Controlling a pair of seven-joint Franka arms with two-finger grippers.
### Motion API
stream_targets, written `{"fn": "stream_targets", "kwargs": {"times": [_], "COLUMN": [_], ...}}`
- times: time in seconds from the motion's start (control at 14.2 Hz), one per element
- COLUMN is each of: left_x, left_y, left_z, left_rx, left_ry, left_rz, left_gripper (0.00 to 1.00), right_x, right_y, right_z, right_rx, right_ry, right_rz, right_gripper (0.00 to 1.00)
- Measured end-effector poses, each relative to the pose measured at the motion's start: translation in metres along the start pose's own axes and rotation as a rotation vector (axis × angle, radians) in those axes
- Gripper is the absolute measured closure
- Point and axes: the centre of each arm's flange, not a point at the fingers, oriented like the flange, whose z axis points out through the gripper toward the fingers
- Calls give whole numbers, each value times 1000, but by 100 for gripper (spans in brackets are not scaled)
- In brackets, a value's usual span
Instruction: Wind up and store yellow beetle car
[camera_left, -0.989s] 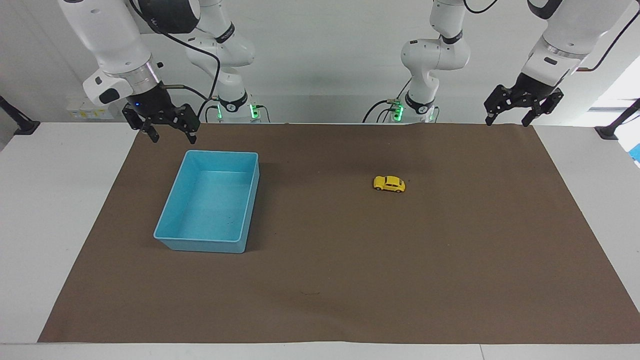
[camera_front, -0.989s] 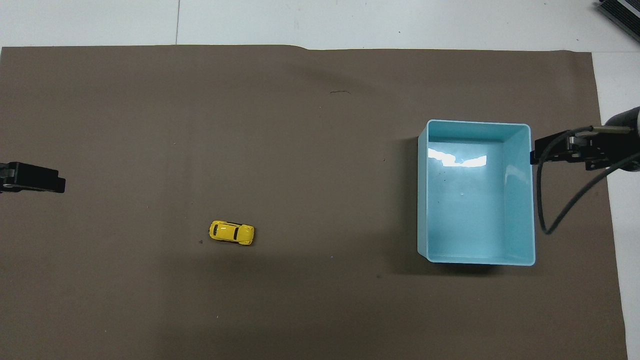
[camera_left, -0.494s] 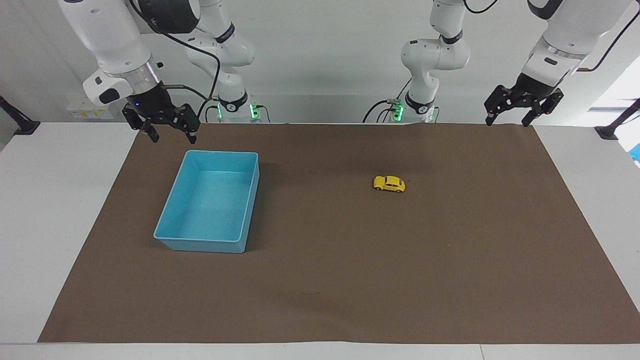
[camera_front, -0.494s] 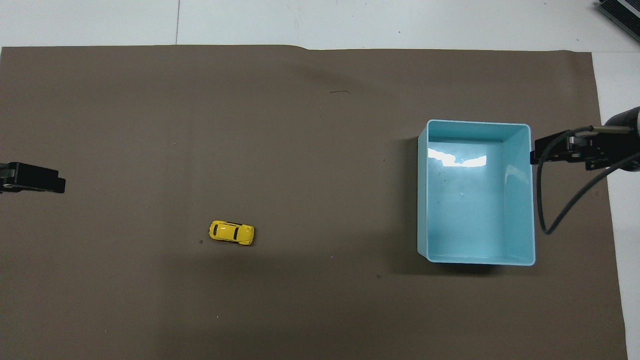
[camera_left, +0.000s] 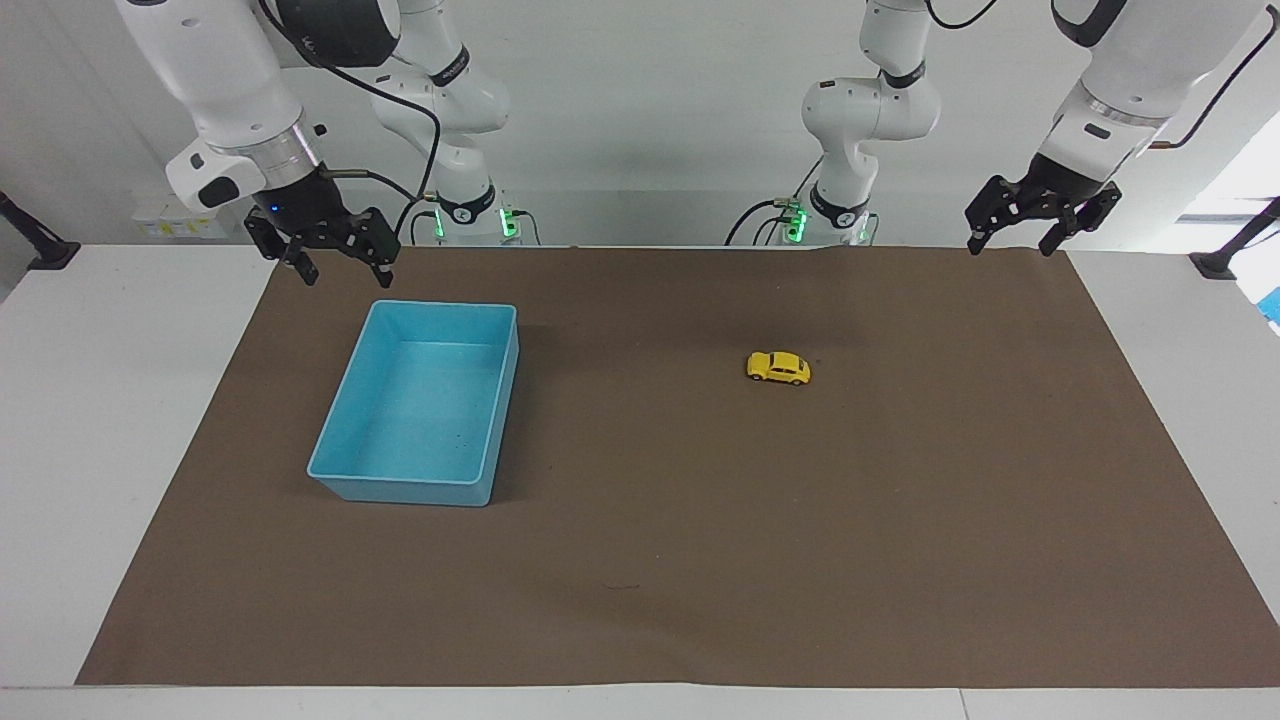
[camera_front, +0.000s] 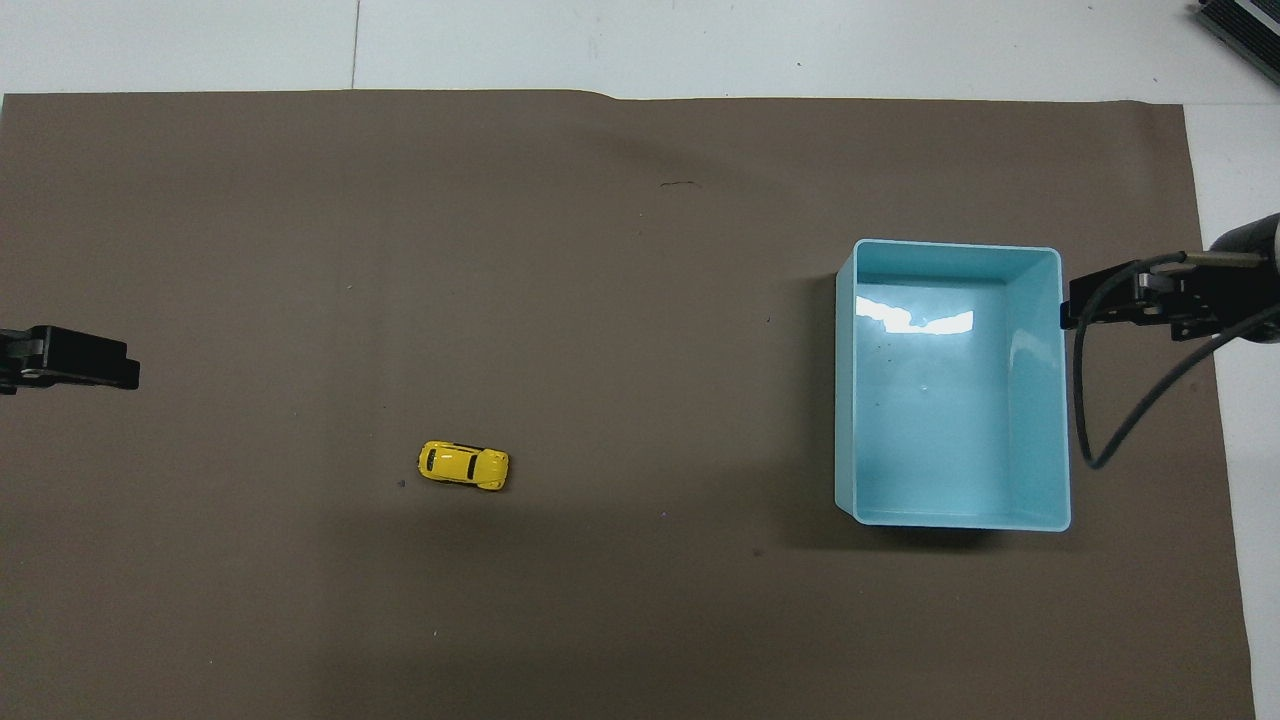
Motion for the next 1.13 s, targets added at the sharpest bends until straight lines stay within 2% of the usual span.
{"fn": "stream_targets", "kwargs": {"times": [0.56,0.85,1.13], "left_x": [4,4,4], "left_y": [12,13,20], "left_z": [24,33,44], "left_rx": [8,11,18], "left_ry": [-29,-36,-46], "left_rz": [-276,-365,-533], "left_gripper": [0,0,0], "right_x": [0,0,0], "right_y": [0,0,0], "right_z": [0,0,0], "right_rx": [0,0,0], "right_ry": [0,0,0], "right_rz": [0,0,0], "right_gripper": [0,0,0]}}
